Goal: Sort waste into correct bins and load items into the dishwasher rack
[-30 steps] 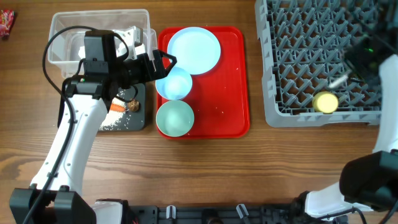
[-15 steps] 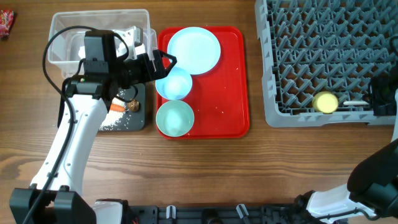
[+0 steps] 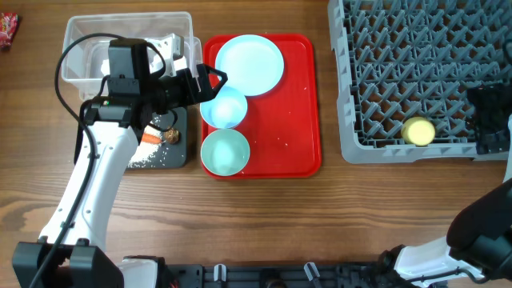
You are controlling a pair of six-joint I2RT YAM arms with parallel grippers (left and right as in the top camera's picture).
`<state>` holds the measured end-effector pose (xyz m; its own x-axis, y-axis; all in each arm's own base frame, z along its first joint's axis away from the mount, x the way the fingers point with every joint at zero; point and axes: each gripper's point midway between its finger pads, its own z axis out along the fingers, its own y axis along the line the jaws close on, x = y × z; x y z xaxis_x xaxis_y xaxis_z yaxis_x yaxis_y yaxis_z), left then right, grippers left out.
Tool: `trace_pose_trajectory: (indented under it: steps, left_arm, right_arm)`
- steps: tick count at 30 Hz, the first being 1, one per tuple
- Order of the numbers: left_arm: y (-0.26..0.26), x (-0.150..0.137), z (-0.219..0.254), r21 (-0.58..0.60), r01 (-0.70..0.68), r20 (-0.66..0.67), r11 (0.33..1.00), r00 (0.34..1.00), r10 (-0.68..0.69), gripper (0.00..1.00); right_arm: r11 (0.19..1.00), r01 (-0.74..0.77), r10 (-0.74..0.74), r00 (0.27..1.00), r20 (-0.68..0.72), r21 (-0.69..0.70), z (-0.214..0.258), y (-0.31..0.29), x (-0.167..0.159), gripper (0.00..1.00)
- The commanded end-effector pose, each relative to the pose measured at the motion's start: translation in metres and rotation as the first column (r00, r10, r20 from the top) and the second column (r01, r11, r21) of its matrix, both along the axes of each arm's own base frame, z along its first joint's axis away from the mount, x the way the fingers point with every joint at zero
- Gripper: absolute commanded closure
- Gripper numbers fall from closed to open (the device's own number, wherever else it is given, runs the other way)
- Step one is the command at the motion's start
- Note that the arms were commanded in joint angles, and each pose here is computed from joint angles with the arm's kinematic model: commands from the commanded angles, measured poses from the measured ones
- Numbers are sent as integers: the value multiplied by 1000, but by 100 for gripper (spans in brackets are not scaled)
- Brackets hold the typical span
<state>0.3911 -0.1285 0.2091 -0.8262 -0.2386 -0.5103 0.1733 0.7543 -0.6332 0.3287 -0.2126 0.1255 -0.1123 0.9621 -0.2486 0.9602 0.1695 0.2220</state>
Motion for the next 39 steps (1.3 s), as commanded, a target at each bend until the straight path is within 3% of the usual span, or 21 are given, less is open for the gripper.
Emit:
trace_pose_trajectory:
  steps: [1, 3, 9, 17, 22, 27, 32, 35, 39]
  left_arm:
    - [0, 3, 9, 1, 8, 39, 1000, 999, -8, 0]
    - [0, 4, 10, 4, 11, 42, 1000, 999, -11, 0]
    - [0, 9, 15, 2, 10, 79, 1000, 997, -10, 0]
    - [8, 6, 3, 44, -31, 28, 999, 999, 30, 0]
    - [10, 6, 2, 52, -39, 26, 998, 999, 37, 0]
    - [10, 6, 2, 52, -39, 26, 998, 999, 37, 0]
    - [10, 6, 2, 52, -39, 26, 998, 999, 38, 0]
    - [10, 6, 2, 52, -39, 26, 998, 999, 37, 0]
    - [10, 6, 2, 52, -39, 26, 998, 999, 38, 0]
  right_arm:
    - [927, -376, 368, 909, 194, 8, 42, 33, 41, 0]
    - [830, -552, 550, 787, 281, -78, 78, 64, 60, 0]
    - [570, -777, 811, 482, 331, -266, 130, 188, 96, 0]
    - [470, -778, 877, 360, 318, -417, 133, 319, 139, 0]
    - [504, -795, 854, 400, 332, -339, 69, 366, 171, 0]
    - [431, -873, 855, 314, 414, -229, -12, 408, 201, 1]
    - [464, -875, 838, 383, 387, -138, -74, 410, 204, 5]
    - [488, -868, 826, 425, 370, -91, -98, 408, 202, 13]
    - [499, -865, 821, 452, 350, -52, -116, 409, 197, 43]
